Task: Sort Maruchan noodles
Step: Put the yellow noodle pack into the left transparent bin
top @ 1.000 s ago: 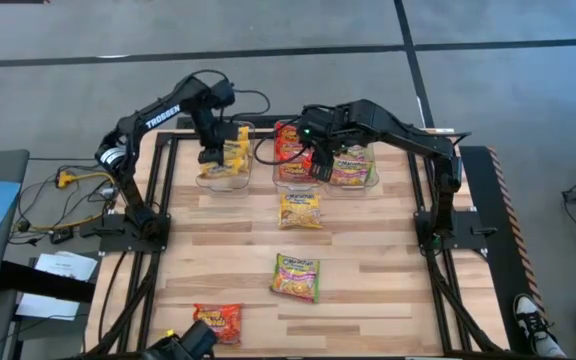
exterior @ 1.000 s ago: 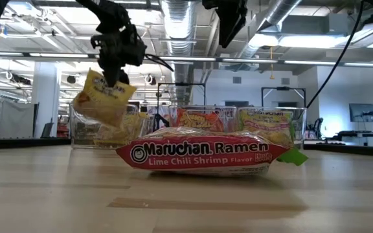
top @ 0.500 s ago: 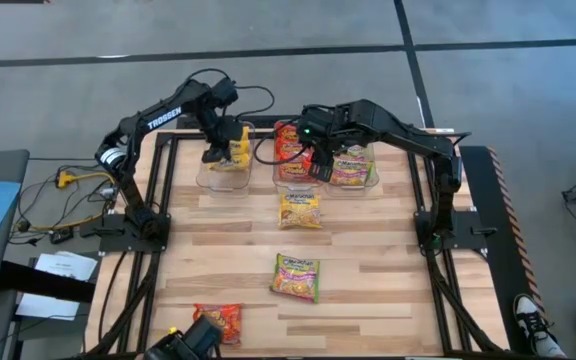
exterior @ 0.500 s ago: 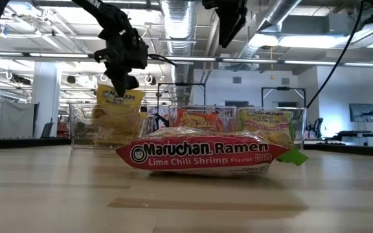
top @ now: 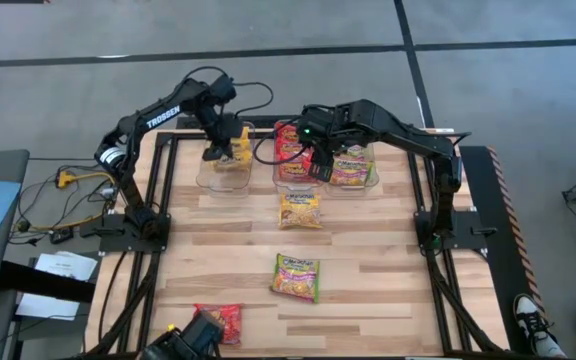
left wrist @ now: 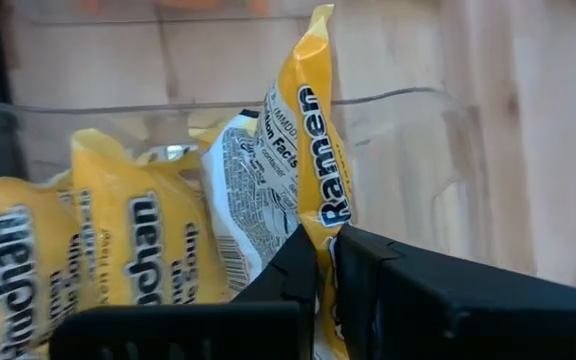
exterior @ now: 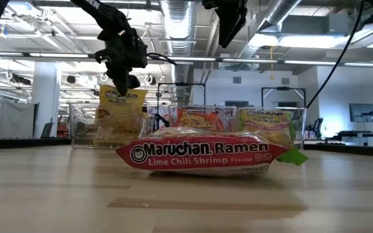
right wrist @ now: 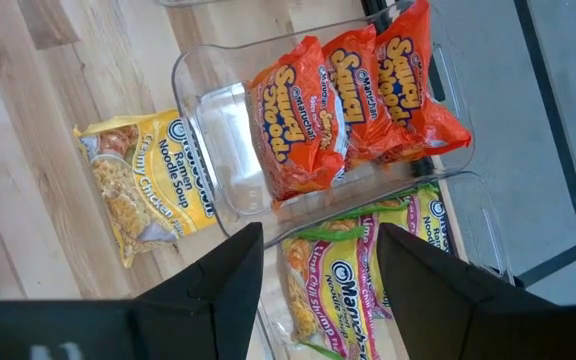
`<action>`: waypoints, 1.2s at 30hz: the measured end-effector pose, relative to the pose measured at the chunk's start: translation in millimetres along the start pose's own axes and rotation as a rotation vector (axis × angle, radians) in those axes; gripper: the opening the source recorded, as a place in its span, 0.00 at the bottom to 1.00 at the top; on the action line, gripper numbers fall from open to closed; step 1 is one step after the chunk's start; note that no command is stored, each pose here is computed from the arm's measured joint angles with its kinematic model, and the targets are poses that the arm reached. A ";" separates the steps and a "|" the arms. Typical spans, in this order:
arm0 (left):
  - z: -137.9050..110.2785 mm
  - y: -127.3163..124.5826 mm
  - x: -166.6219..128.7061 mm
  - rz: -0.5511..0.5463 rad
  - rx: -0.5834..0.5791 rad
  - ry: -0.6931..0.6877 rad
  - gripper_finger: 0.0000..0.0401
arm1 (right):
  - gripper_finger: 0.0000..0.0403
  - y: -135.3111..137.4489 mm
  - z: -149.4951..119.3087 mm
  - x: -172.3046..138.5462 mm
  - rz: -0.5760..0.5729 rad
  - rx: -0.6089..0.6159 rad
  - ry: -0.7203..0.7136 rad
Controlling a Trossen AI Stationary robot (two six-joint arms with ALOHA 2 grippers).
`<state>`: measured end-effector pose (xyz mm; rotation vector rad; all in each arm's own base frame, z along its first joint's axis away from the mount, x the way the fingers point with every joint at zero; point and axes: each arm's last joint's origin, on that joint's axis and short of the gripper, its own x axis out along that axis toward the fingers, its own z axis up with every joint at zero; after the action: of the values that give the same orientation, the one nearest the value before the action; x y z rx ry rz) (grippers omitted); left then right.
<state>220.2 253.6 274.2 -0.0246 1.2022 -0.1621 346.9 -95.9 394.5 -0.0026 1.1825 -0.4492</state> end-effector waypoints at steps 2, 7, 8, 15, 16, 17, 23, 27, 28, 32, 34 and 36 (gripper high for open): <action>-0.5 -2.7 -0.1 -0.043 -0.010 -0.019 0.00 | 0.55 0.0 0.0 0.0 0.000 0.000 0.000; -4.7 -4.6 8.3 -0.076 -0.021 -0.015 0.00 | 0.55 0.3 0.0 -0.1 0.000 -0.001 0.000; -6.6 -3.9 12.5 -0.068 -0.024 -0.006 0.00 | 0.55 0.3 0.0 -0.1 0.000 -0.001 0.000; -13.5 0.7 29.6 -0.012 -0.053 0.019 0.00 | 0.55 0.3 0.0 -0.1 0.000 -0.003 0.000; -13.6 1.3 30.0 -0.003 -0.052 0.022 0.00 | 0.55 0.3 0.0 -0.1 0.000 -0.003 0.000; -13.3 2.0 30.2 0.009 -0.052 0.025 0.00 | 0.55 0.3 0.0 -0.1 0.000 -0.003 0.000; -13.3 6.6 30.1 0.102 -0.050 0.087 0.01 | 0.55 0.3 0.0 -0.1 0.000 -0.004 0.000; -13.0 9.2 29.8 0.147 -0.056 0.107 0.06 | 0.55 0.7 0.0 -0.1 0.017 -0.003 0.000; -12.7 10.1 29.7 0.160 -0.067 0.107 0.09 | 0.55 0.9 0.0 -0.1 0.023 -0.003 0.000; -8.8 11.4 30.5 0.207 -0.111 0.105 0.19 | 0.55 1.0 0.0 -0.1 0.026 -0.004 0.000; -6.6 12.3 30.9 0.244 -0.103 0.118 0.24 | 0.55 1.0 0.0 -0.1 0.026 -0.004 0.000; -4.4 13.5 31.2 0.307 -0.110 0.155 0.28 | 0.55 1.0 -0.1 -0.1 0.026 -0.004 0.001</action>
<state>228.5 262.9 242.3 0.0776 1.3523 0.1745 347.1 -95.0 394.3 0.0096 1.1827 -0.4243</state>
